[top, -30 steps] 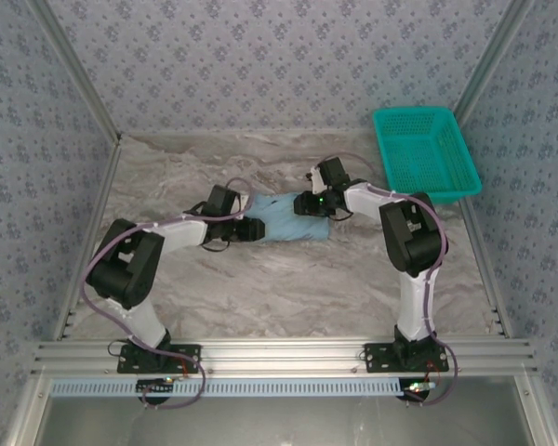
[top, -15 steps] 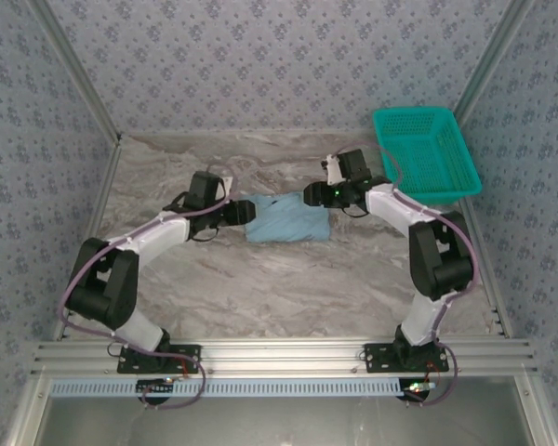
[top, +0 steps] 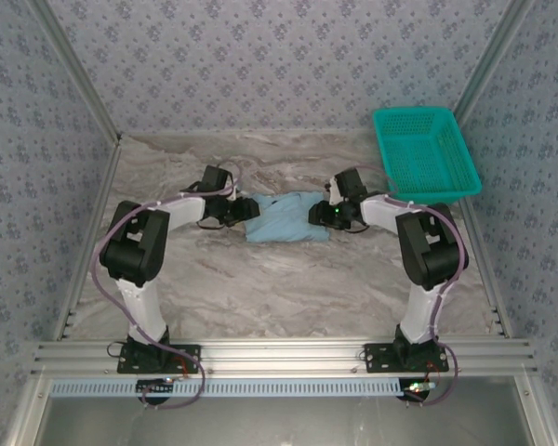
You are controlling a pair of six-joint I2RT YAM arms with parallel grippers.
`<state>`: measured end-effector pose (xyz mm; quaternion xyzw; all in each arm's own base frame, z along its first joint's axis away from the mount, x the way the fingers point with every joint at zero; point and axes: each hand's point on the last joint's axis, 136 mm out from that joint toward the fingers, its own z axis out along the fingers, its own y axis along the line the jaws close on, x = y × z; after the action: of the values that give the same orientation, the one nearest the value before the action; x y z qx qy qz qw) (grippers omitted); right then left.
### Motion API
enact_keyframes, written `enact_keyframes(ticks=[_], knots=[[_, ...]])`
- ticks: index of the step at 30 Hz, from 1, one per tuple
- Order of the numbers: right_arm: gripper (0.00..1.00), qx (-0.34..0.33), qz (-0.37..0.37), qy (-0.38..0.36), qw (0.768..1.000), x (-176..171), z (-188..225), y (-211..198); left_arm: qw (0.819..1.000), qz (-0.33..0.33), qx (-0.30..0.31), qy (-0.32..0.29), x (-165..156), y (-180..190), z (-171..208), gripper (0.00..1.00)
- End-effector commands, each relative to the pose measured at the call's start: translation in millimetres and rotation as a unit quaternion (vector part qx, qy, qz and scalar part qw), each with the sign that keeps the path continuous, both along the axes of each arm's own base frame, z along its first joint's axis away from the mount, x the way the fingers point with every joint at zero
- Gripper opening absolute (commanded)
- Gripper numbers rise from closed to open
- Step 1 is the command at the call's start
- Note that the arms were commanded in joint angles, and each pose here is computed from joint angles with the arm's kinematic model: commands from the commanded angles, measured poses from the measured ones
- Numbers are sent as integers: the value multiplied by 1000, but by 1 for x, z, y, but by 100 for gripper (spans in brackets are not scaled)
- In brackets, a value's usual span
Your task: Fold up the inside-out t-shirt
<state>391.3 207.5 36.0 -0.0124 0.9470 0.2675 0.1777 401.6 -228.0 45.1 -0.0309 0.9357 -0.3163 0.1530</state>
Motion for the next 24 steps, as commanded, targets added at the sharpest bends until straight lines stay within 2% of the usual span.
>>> enact_keyframes(ticks=[1, 4, 7, 9, 11, 13, 15, 18, 21, 24], knots=[[43, 33, 5, -3, 999, 3, 2, 28, 1000, 16, -4, 1, 13, 10, 4, 50], [38, 56, 10, -12, 998, 10, 5, 57, 999, 51, 12, -9, 25, 42, 8, 49], [37, 100, 20, -35, 994, 30, 20, 108, 992, 103, 60, -34, 35, 92, 18, 53], [37, 115, 34, -35, 992, 36, 25, 141, 978, 160, 127, -47, 38, 146, 26, 58], [41, 129, 52, -35, 990, 39, 31, 165, 957, 212, 192, -58, 34, 194, 38, 60], [47, 130, 54, -44, 989, 41, 40, 168, 937, 239, 243, -78, 25, 220, 57, 63], [53, 123, 53, -58, 989, 40, 51, 156, 935, 239, 243, -100, 13, 216, 73, 65], [56, 97, 43, -78, 991, 33, 61, 121, 958, 187, 184, -114, -5, 163, 78, 65], [56, 69, 24, -87, 993, 26, 66, 84, 974, 125, 158, -101, -17, 108, 63, 65], [57, 54, 10, -92, 994, 23, 70, 60, 973, 106, 182, -90, -6, 93, 41, 65]])
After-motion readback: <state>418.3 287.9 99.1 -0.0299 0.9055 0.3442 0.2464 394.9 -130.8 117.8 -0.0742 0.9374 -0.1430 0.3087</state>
